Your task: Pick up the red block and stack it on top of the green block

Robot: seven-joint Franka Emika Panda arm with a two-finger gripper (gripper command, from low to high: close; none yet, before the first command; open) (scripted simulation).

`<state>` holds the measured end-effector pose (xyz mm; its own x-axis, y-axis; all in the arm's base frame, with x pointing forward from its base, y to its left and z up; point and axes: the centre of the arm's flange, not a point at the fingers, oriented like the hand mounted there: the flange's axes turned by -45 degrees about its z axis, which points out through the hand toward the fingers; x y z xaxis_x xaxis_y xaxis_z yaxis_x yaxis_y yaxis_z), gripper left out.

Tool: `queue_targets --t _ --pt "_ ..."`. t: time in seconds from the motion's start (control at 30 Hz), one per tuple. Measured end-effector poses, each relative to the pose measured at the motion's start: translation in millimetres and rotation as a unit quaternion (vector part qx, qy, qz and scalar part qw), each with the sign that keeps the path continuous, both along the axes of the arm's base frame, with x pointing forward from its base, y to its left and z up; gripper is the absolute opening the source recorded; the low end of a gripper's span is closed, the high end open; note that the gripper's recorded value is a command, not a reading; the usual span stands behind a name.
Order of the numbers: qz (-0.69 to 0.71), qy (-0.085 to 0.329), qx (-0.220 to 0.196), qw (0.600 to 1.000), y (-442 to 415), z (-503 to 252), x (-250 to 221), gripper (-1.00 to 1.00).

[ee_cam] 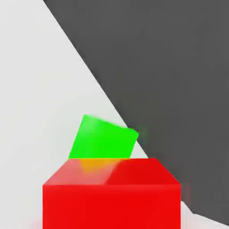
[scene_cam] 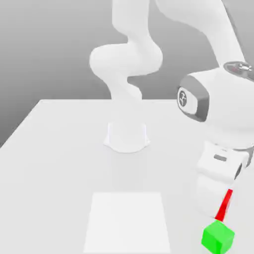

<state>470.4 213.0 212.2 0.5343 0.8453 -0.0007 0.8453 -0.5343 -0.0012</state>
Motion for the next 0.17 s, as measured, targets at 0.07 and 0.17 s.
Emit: queue_targets --t 0.07,0.17 --pt "0.001 0.0 0.0 1.0 2 -25 -1 1.0" --pt "0.001 0.0 0.0 1.0 2 -25 -1 1.0"
